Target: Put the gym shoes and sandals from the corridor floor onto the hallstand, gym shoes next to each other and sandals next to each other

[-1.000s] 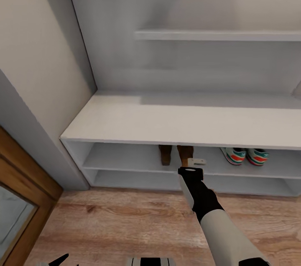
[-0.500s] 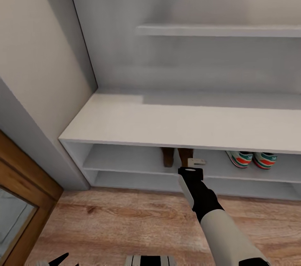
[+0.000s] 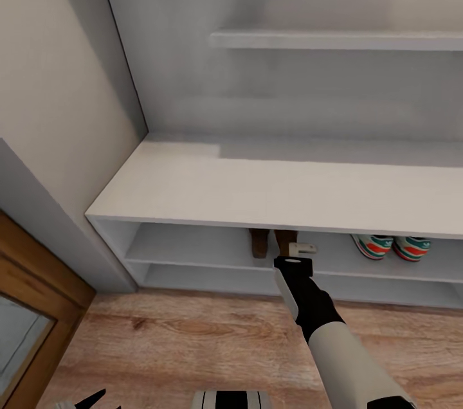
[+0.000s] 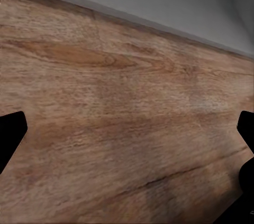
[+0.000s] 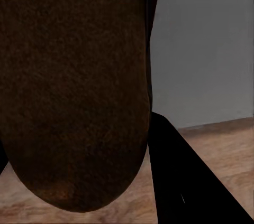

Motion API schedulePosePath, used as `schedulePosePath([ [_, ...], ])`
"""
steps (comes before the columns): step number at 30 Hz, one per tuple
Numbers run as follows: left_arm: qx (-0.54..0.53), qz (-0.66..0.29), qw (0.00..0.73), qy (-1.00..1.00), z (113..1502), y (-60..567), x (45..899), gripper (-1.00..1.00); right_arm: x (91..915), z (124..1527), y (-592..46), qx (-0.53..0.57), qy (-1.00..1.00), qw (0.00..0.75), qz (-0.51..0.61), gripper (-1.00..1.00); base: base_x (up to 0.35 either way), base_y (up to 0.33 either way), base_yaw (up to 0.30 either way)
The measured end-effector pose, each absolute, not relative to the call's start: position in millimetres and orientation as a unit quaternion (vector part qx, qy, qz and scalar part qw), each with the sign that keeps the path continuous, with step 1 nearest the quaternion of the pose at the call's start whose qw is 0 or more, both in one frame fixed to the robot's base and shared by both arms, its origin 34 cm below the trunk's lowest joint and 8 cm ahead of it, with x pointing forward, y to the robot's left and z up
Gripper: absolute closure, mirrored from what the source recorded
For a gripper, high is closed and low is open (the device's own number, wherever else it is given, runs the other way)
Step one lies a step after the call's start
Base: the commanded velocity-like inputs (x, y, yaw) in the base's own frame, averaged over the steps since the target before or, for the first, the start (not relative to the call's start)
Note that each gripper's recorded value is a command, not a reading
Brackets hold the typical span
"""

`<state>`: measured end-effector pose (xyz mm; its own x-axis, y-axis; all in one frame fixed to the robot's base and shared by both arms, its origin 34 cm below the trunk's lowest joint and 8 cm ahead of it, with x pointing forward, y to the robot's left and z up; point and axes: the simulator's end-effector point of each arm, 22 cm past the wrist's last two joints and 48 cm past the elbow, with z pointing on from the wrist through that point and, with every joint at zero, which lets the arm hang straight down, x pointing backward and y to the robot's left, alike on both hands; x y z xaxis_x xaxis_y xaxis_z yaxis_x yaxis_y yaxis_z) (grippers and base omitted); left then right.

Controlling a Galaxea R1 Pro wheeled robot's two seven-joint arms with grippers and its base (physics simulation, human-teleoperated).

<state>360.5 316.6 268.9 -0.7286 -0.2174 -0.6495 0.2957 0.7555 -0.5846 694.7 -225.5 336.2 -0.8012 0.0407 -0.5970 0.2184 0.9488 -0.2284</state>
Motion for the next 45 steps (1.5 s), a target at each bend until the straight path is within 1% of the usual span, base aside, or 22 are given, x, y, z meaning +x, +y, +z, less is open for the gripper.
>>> schedulePosePath([
  [43,0.021,-0.349,0.367,0.862,268.2,317.1,359.4,-1.00,694.4,335.7,-226.6,0.071,0.938,0.307,-0.145,1.00,0.073,0.000,0.000],
  [44,0.021,-0.349,0.366,0.862,268.2,317.0,359.4,-1.00,694.5,335.9,-226.6,0.071,0.938,0.307,-0.145,-1.00,0.008,0.000,0.000],
  [45,0.021,-0.349,0.366,0.862,268.1,317.0,359.4,-1.00,694.6,336.2,-227.0,0.072,0.938,0.307,-0.145,-1.00,0.005,0.000,0.000],
])
